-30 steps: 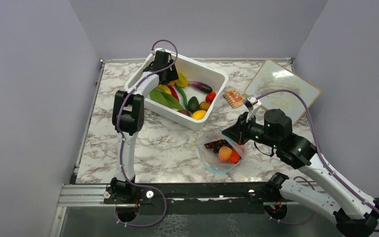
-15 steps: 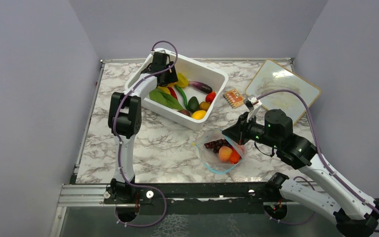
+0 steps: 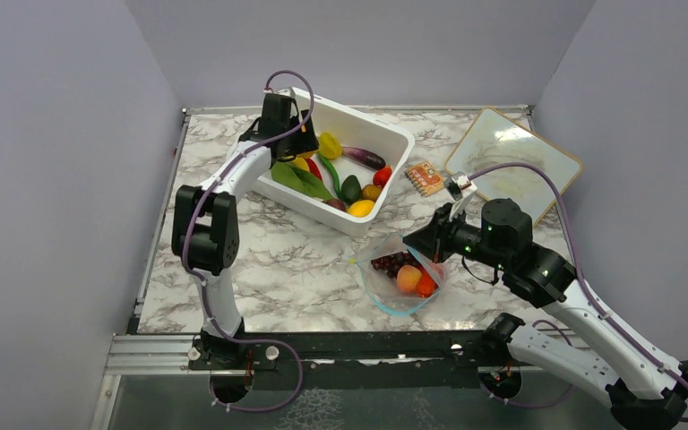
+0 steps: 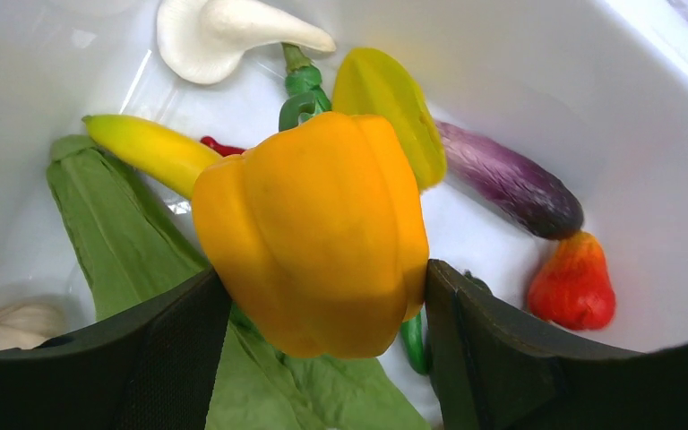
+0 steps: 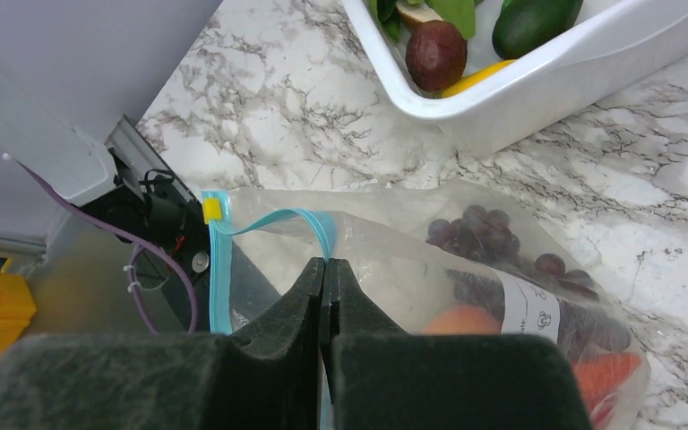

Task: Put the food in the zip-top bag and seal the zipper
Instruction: Pick up the fake vegetable at the center of the board.

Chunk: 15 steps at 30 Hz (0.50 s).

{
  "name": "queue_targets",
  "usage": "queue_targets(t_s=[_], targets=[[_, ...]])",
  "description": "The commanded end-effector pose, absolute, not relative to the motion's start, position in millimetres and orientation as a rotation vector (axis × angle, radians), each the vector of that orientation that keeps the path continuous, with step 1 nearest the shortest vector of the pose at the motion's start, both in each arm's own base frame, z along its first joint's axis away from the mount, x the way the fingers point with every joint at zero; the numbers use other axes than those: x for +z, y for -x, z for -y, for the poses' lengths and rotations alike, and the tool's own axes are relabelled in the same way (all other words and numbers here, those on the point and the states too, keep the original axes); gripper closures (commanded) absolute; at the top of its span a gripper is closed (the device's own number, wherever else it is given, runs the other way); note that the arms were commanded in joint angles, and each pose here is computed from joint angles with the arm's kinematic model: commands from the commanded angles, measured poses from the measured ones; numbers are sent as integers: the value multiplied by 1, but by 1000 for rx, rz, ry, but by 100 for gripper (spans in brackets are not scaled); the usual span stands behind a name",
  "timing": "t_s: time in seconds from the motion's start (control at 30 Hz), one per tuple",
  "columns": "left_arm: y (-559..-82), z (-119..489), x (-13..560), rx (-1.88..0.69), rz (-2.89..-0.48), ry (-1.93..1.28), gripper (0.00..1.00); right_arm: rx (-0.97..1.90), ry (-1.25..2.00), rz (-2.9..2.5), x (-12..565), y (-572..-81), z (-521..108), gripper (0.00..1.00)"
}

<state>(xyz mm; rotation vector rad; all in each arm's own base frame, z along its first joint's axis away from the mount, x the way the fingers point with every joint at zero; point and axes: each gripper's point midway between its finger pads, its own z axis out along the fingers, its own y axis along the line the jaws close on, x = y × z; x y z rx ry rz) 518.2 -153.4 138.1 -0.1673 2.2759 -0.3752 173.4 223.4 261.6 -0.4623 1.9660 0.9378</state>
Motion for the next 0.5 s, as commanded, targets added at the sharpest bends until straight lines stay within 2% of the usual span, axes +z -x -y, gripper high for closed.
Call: queue_targets(t_s=[0.0, 0.47], targets=[[-492, 172, 182, -551, -2208, 88, 66, 950, 415, -1929, 269, -177, -223, 99], [-369, 210, 249, -832, -2098, -213, 74, 892, 311, -1952, 266, -197, -222, 99]])
